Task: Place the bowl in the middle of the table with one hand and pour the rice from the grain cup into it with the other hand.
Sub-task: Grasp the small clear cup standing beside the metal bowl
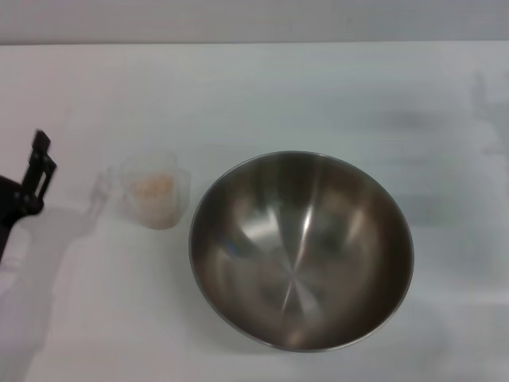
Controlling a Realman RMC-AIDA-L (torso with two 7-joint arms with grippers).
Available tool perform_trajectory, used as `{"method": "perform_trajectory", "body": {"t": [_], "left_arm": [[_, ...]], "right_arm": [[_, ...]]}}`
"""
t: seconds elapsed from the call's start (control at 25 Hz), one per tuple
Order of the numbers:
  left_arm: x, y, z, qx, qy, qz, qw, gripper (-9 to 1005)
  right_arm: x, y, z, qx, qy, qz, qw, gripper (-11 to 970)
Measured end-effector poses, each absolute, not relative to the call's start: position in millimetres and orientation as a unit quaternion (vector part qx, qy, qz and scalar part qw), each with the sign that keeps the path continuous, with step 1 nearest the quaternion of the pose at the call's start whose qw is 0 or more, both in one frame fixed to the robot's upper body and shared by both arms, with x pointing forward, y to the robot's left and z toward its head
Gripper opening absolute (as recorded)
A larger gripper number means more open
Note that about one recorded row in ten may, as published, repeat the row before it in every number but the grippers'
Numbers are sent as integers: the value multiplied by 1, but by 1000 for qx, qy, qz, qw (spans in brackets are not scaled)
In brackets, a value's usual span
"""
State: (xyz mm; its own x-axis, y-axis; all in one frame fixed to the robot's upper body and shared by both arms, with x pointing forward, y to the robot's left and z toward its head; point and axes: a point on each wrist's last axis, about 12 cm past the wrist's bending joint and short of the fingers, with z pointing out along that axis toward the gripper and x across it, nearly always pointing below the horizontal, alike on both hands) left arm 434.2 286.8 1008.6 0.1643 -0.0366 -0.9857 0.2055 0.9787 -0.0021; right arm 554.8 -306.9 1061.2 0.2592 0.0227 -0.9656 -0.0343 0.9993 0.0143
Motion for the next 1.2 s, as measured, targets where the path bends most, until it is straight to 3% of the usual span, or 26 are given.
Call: {"method": "perform_trajectory", "body": {"t": [0.36, 1.2], "left_arm": [[418, 275, 996, 105, 667, -110, 730, 722], [436, 266, 981, 135, 719, -112, 673, 722]], "right_arm": [[563, -302, 1065, -16, 608, 14, 794, 515], [565, -300, 1066, -18, 606, 16, 795, 515]]}}
